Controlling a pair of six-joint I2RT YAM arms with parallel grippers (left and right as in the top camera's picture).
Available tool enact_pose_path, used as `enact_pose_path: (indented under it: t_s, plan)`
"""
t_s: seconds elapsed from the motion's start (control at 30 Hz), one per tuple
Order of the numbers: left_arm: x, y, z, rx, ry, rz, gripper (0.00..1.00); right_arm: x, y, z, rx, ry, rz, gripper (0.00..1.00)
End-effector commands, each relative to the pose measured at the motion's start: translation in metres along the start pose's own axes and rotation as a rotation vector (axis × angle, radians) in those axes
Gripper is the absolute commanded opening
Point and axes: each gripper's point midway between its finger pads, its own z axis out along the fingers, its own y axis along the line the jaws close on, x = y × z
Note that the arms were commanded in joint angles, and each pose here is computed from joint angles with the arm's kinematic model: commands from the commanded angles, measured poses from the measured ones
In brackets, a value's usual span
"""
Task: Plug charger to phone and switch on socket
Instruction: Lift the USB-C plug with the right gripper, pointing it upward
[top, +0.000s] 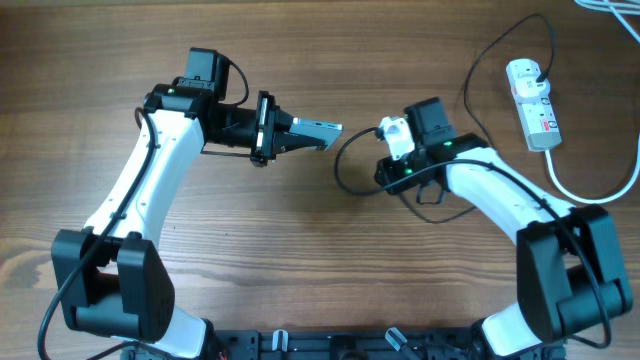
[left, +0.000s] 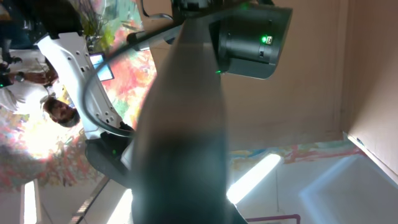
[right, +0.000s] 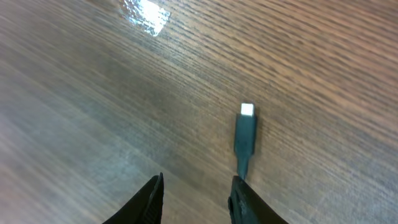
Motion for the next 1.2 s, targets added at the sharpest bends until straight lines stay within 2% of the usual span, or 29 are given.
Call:
enact_pose_path:
  t_s: [0.0, 0.07, 0.1, 0.13, 0.17, 0.23, 0.33, 0.4, 0.43, 0.5, 0.53, 0.63, 0.7, 0.9, 1.0, 1.17]
  plan:
    - [0.016, 0.001, -0.002, 0.005, 0.031, 0.015, 0.04, 0.014, -0.024, 0.013, 0.169, 0.048, -0.041, 0.36]
    - [0.016, 0.001, -0.002, 0.005, 0.031, 0.015, 0.04, 0.026, -0.032, 0.018, 0.209, 0.089, -0.033, 0.34]
    - [0.016, 0.000, -0.002, 0.005, 0.030, 0.015, 0.04, 0.032, -0.037, 0.020, 0.235, 0.111, -0.031, 0.30]
    - [0.016, 0.000, -0.002, 0.006, 0.030, 0.024, 0.04, 0.042, -0.047, 0.021, 0.288, 0.139, -0.023, 0.06]
    - [0.016, -0.001, -0.002, 0.006, 0.031, 0.034, 0.04, 0.045, -0.050, 0.021, 0.307, 0.148, -0.016, 0.04]
    - [0.016, -0.002, -0.002, 0.007, 0.031, 0.041, 0.04, 0.055, -0.055, 0.019, 0.339, 0.179, -0.002, 0.04]
    - [0.016, -0.002, -0.002, 0.007, 0.030, 0.041, 0.04, 0.068, -0.082, 0.005, 0.498, 0.220, 0.081, 0.04]
    - [0.016, -0.002, -0.002, 0.007, 0.030, 0.042, 0.04, 0.070, -0.082, 0.005, 0.481, 0.219, 0.109, 0.04]
    - [0.016, -0.002, -0.002, 0.007, 0.030, 0.042, 0.04, 0.068, -0.077, 0.008, 0.447, 0.214, 0.106, 0.09]
    - [0.016, -0.002, -0.002, 0.007, 0.030, 0.045, 0.04, 0.065, -0.070, 0.012, 0.401, 0.207, 0.084, 0.31]
    - [0.015, -0.002, -0.002, 0.007, 0.027, 0.050, 0.04, 0.060, -0.071, 0.013, 0.402, 0.184, 0.080, 0.40]
    - [0.015, -0.004, -0.002, 0.009, 0.027, 0.069, 0.04, 0.045, -0.073, 0.016, 0.404, 0.123, 0.064, 0.42]
    - [0.015, -0.004, -0.002, 0.009, 0.027, 0.070, 0.04, 0.040, -0.072, 0.017, 0.397, 0.103, 0.063, 0.40]
    - [0.015, -0.004, -0.002, 0.009, 0.027, 0.070, 0.04, 0.045, -0.063, 0.021, 0.338, 0.121, 0.065, 0.26]
    - [0.015, -0.004, -0.002, 0.009, 0.027, 0.070, 0.04, 0.045, -0.068, 0.019, 0.339, 0.125, 0.052, 0.13]
    - [0.015, -0.004, -0.002, 0.009, 0.027, 0.070, 0.04, 0.052, -0.079, 0.016, 0.316, 0.138, 0.099, 0.11]
